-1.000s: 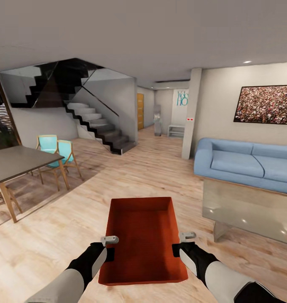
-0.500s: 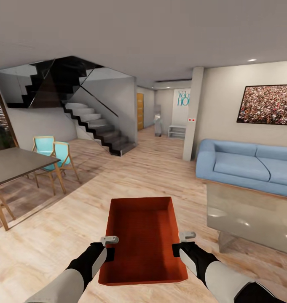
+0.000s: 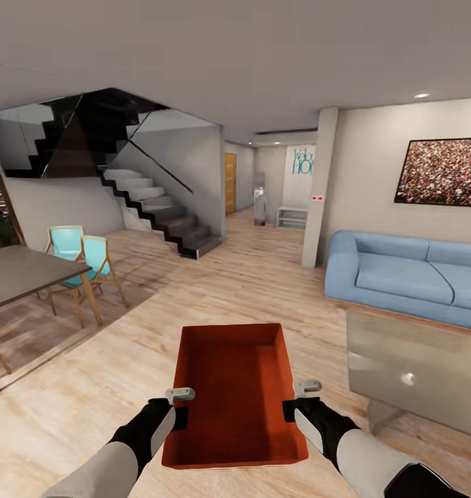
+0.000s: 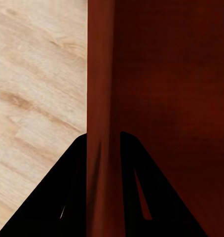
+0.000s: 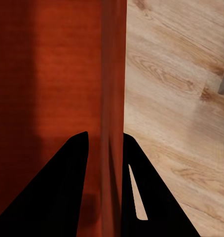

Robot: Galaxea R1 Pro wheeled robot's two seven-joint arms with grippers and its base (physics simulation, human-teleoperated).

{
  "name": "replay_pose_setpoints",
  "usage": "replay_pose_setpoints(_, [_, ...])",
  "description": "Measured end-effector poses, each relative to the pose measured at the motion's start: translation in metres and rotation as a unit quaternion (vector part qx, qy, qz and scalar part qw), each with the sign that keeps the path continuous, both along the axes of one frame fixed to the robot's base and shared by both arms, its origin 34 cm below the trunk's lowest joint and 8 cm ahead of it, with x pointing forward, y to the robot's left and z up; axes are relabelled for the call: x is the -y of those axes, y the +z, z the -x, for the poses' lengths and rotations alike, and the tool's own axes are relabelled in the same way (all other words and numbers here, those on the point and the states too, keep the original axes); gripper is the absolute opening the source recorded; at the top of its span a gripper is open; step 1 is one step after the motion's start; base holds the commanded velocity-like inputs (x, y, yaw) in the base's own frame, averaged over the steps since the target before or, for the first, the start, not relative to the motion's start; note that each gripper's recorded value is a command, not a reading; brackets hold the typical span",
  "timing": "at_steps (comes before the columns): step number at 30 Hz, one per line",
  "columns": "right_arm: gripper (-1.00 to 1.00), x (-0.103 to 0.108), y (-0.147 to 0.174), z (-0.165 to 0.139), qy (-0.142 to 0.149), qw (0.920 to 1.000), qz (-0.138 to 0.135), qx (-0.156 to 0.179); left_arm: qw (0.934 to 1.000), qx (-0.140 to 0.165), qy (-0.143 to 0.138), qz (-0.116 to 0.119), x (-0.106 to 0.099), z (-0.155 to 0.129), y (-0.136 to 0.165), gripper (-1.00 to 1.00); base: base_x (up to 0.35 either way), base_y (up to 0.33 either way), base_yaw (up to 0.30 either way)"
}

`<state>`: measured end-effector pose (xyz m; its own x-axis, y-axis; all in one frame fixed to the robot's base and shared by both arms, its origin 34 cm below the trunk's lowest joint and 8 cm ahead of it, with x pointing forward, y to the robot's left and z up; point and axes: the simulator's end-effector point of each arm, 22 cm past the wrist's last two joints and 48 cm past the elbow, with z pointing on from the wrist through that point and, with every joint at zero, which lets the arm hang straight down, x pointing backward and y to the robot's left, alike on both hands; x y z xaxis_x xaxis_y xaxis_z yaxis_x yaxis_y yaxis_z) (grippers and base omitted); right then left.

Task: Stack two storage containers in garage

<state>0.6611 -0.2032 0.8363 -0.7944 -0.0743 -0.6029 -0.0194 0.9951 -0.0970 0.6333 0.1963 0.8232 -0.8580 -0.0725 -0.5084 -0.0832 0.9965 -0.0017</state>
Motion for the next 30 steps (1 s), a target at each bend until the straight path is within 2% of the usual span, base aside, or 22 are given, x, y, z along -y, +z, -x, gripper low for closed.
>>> replay_pose_setpoints(30, [-1.00, -0.0001, -0.0005, 0.0005, 0.000, 1.0000, 0.000, -0.001, 1.0000, -0.001, 0.000, 0.000, -0.0001, 0.0005, -0.0005, -1.00, 0.322, 0.000, 0.000])
